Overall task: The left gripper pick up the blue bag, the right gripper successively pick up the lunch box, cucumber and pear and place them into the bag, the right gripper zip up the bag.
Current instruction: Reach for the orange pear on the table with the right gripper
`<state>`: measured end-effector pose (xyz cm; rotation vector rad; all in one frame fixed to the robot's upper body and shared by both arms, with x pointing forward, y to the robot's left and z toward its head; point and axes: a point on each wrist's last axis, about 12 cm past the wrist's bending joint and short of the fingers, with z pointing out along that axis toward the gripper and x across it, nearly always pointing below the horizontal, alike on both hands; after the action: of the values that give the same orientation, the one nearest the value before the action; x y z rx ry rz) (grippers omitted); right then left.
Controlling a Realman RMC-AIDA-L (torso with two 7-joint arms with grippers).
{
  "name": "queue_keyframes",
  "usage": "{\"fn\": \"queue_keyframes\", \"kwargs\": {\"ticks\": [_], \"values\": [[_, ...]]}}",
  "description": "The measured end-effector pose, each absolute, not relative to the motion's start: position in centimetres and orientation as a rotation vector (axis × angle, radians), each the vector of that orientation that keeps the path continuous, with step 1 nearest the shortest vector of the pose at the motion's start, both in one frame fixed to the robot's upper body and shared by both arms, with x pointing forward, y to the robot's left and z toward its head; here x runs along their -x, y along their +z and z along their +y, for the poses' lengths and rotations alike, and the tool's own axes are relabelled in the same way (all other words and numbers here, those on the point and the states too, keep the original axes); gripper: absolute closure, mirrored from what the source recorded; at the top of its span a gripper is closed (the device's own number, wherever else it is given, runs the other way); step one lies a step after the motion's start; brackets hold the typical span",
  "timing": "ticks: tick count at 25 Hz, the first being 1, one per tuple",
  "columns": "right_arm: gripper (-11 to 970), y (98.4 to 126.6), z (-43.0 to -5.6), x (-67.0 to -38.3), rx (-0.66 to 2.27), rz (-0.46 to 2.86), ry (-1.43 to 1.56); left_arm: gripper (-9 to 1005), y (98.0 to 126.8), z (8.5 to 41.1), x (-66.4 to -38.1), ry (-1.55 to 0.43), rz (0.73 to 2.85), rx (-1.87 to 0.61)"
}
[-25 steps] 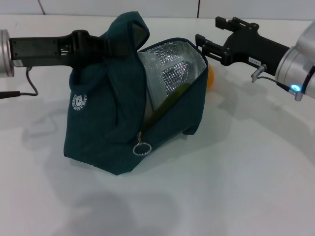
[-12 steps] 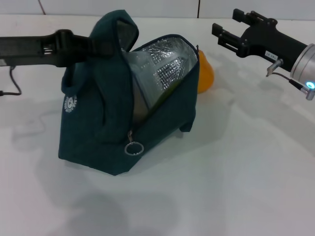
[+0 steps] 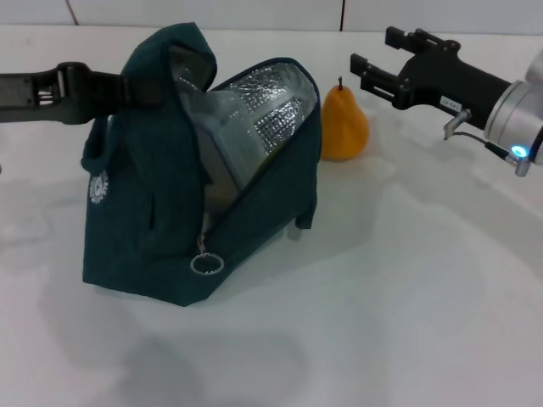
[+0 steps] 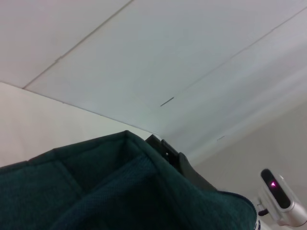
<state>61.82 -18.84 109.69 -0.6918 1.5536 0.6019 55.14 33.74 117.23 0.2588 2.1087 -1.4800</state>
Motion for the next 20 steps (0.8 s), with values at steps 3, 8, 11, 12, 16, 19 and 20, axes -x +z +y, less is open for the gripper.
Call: {"fn": "queue_keyframes", "kwargs": {"ticks": [3,8,11,12,16,19,20], "values": [[322,109.5,-18.3,-61.9,0.717,1.572,0.589,881,117.2,34.1,-54.9,-1.477,2.110,-0.256],[330,109.3,-17.5,-62.4,0.758,1.605,0.552,880,117.1,34.1,-54.8,-1.479,2.109,-0.263],[335,109.5,-17.2,-62.7,0.772,1.606,0.547,879,117.1,34.2,-54.7,-1.478,2.110,-0.262],[337,109.5,-17.1,-62.8,0.774,1.609,0.545,879,117.1,34.2,-54.7,-1.476,2.111,-0.261],[343,109.5,-16.7,-63.3,0.786,1.633,0.537,878,117.3,34.6,-54.6,-1.459,2.106,-0.263],[348,109.4,-16.2,-63.2,0.802,1.637,0.548,878,117.3,34.6,-54.6,-1.453,2.103,-0.269],[350,109.4,-16.1,-63.2,0.801,1.638,0.553,878,117.4,34.6,-54.6,-1.451,2.100,-0.277]]}}
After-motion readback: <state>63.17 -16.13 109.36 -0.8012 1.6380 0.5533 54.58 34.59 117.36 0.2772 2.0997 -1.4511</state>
